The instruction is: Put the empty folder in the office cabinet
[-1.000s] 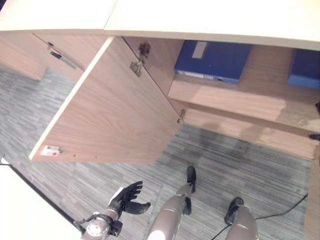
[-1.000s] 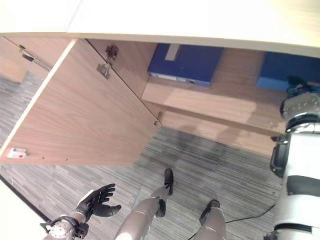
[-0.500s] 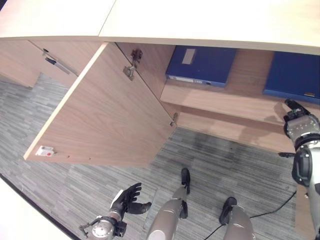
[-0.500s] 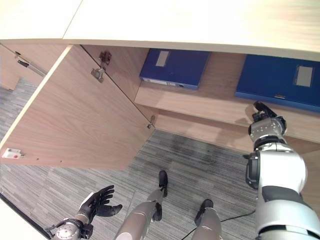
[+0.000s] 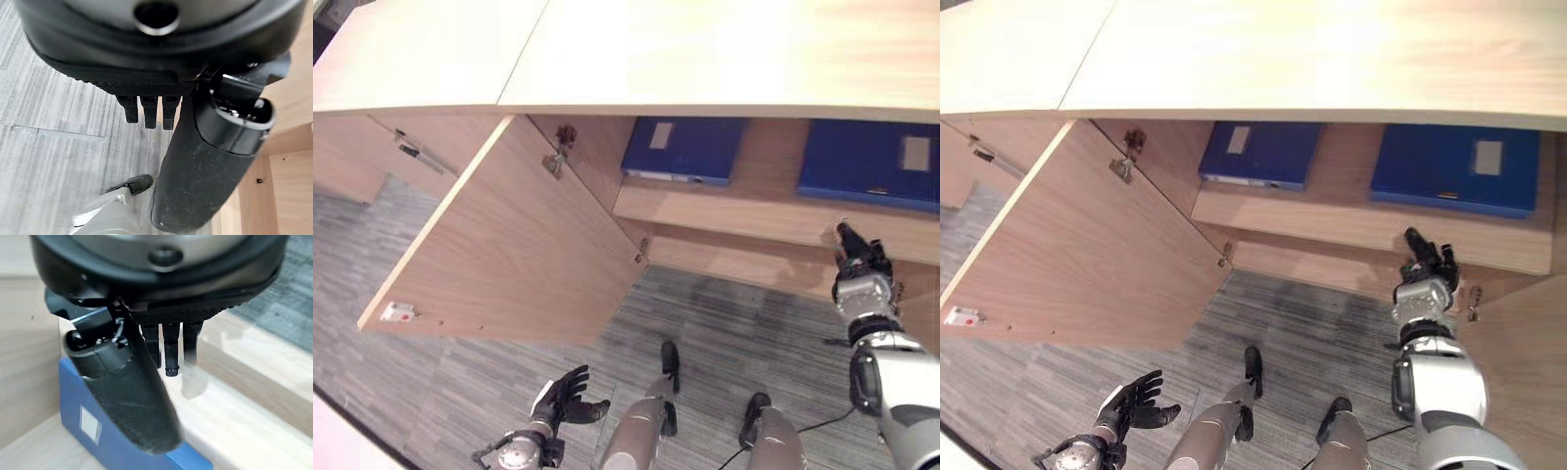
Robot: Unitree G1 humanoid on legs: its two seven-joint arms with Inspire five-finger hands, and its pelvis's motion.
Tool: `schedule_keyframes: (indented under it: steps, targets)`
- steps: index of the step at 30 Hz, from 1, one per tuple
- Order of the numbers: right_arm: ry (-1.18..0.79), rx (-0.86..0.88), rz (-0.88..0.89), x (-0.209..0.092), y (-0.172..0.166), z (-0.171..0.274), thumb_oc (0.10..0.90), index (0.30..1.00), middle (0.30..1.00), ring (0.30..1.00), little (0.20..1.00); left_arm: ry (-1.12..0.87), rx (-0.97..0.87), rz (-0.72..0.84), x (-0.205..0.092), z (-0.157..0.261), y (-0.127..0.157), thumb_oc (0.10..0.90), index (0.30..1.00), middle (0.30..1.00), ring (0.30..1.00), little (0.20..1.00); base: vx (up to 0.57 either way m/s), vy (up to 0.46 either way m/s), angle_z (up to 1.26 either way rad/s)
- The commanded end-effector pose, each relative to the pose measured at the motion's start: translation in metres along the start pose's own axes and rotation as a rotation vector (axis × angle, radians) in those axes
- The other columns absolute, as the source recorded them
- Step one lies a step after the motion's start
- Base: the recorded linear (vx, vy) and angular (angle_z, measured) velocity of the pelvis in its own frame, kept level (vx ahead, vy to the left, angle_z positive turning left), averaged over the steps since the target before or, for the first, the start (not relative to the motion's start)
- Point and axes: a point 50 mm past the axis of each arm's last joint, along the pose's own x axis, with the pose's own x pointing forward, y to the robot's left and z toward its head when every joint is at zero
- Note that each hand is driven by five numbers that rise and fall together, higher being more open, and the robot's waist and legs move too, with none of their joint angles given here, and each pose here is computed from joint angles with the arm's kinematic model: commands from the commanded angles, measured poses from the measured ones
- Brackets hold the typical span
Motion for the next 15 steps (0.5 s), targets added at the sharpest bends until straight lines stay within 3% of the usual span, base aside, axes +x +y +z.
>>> schedule_keyframes:
  steps: [1,3,15]
  targets:
    - [-0.042,0.050,0.144,-0.010,0.012,-0.005,0.800,0.900,0.900,0.900,0.900,-0.035,-0.041,0.085,0.005,0.015,0.022,0.800,0.900,0.900,0.900,0.900,0.06,-0.161,-0.09]
    - [-0.009,0.014,0.224,-0.027,-0.001,-0.031,0.800,0.900,0.900,0.900,0.900,0.019,-0.072,0.132,0.003,0.001,0.027,0.800,0.900,0.900,0.900,0.900,0.03,-0.098,0.09]
    - [0.029,-0.339,0.446,-0.058,-0.032,-0.055,0.800,0.900,0.900,0.900,0.900,0.185,-0.035,0.190,-0.011,-0.043,0.033,0.800,0.900,0.900,0.900,0.900,0.21,0.070,-0.24]
